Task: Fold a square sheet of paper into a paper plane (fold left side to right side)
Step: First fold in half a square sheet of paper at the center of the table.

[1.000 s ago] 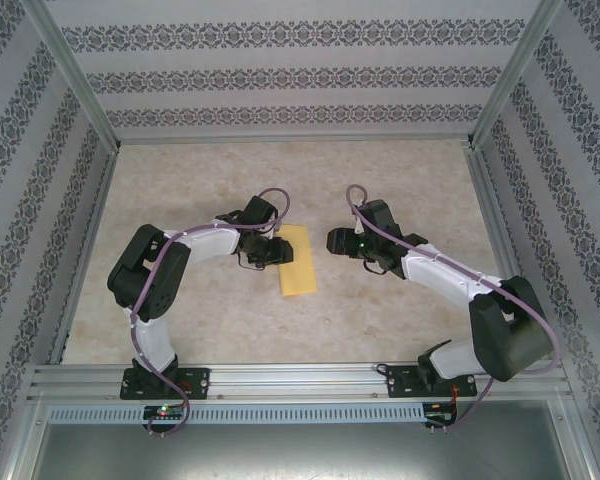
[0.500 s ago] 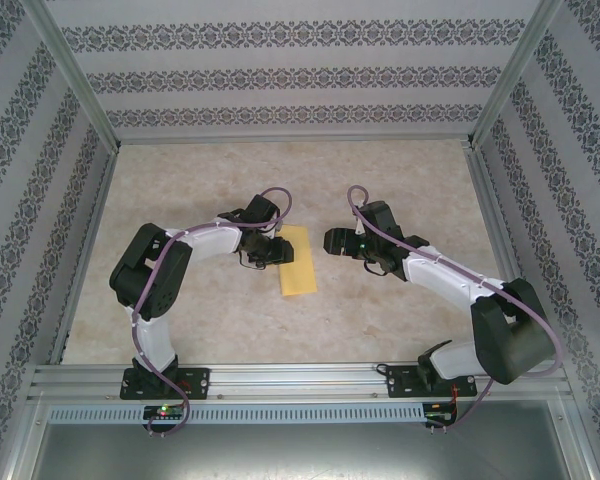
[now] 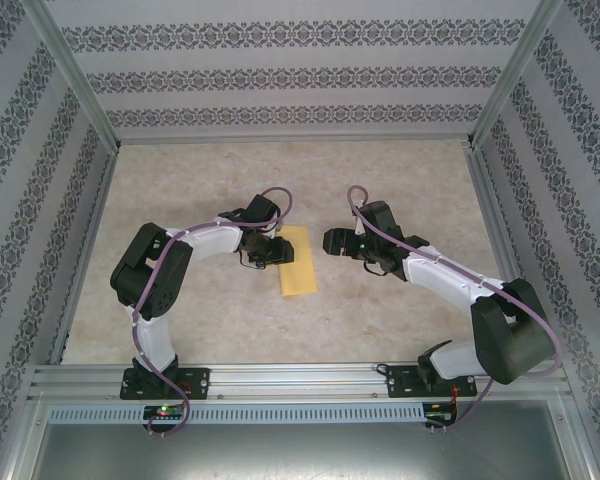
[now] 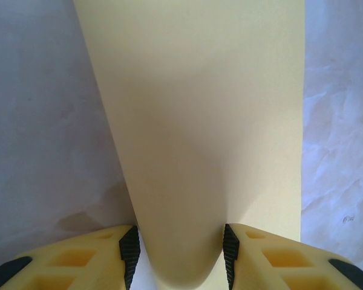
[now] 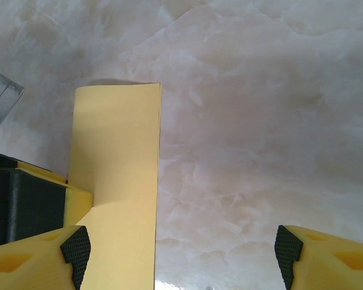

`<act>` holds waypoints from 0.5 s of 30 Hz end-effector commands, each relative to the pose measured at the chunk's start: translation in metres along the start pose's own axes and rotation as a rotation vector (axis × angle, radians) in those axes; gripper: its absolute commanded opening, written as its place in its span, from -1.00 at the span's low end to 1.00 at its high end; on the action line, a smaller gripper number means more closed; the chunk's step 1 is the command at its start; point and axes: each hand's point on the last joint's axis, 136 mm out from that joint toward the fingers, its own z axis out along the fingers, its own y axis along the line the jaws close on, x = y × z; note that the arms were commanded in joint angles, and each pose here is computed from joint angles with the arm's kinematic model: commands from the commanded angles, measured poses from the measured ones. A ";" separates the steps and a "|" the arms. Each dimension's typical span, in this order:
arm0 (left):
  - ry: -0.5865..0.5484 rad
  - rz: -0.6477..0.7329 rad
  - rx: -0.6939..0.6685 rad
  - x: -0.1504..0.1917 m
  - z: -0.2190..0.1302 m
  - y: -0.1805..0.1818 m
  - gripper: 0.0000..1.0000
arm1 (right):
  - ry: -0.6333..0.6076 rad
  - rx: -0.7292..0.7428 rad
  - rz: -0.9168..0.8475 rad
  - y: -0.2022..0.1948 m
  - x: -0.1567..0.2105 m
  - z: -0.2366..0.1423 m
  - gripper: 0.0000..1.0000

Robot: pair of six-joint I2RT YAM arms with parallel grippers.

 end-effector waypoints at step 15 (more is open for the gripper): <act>0.077 0.039 -0.048 0.023 0.033 0.009 -0.09 | -0.004 -0.012 0.000 -0.001 0.001 0.000 0.64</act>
